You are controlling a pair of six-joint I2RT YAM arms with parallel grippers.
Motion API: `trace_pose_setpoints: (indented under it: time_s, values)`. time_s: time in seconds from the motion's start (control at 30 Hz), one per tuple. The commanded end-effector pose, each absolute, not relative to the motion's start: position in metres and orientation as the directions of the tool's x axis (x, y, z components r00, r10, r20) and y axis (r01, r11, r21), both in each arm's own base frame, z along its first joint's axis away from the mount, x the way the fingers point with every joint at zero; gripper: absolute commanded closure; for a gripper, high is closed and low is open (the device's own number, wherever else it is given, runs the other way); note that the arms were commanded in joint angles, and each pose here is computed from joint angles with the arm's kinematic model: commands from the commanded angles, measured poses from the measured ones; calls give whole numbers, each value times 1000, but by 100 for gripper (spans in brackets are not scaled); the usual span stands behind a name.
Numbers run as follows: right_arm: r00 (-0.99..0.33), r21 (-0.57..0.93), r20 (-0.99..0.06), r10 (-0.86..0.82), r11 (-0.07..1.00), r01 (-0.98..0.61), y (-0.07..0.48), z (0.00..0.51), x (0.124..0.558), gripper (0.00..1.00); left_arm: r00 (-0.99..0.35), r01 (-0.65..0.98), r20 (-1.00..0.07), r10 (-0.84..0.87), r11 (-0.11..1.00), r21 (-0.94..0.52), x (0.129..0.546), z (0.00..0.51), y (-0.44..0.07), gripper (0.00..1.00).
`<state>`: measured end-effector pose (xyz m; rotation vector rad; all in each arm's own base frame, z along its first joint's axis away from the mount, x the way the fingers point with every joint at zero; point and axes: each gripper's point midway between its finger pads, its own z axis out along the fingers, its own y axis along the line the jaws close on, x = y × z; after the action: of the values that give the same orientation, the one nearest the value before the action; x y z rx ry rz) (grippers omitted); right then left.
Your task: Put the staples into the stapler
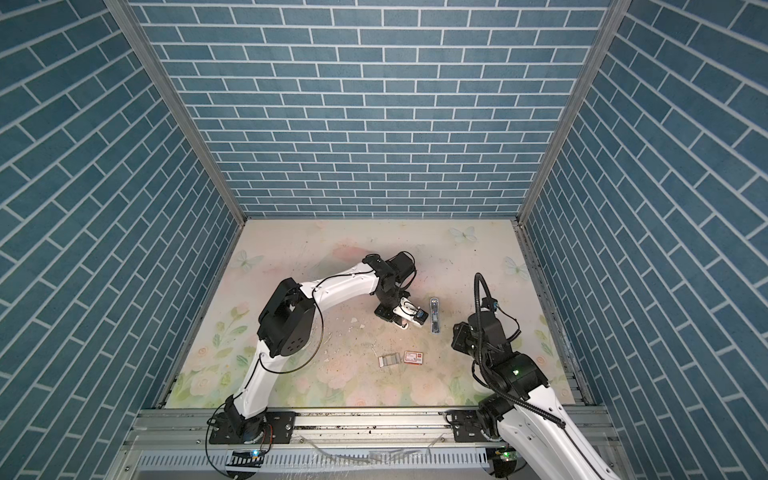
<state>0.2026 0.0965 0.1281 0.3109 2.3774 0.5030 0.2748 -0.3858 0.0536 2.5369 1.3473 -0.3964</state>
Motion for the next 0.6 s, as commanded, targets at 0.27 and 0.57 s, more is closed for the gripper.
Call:
trace_pose_setpoints:
  time_s: [0.27,0.57]
  values:
    - [-841,603,-496,217,783,-153,178,141,228,67,326,942,-427,844,-330,66,270,108,-342,89]
    - [-898,704,-436,67,646,-294,246,139,238,67,166,985,-483,860,-167,43,251,122,-309,89]
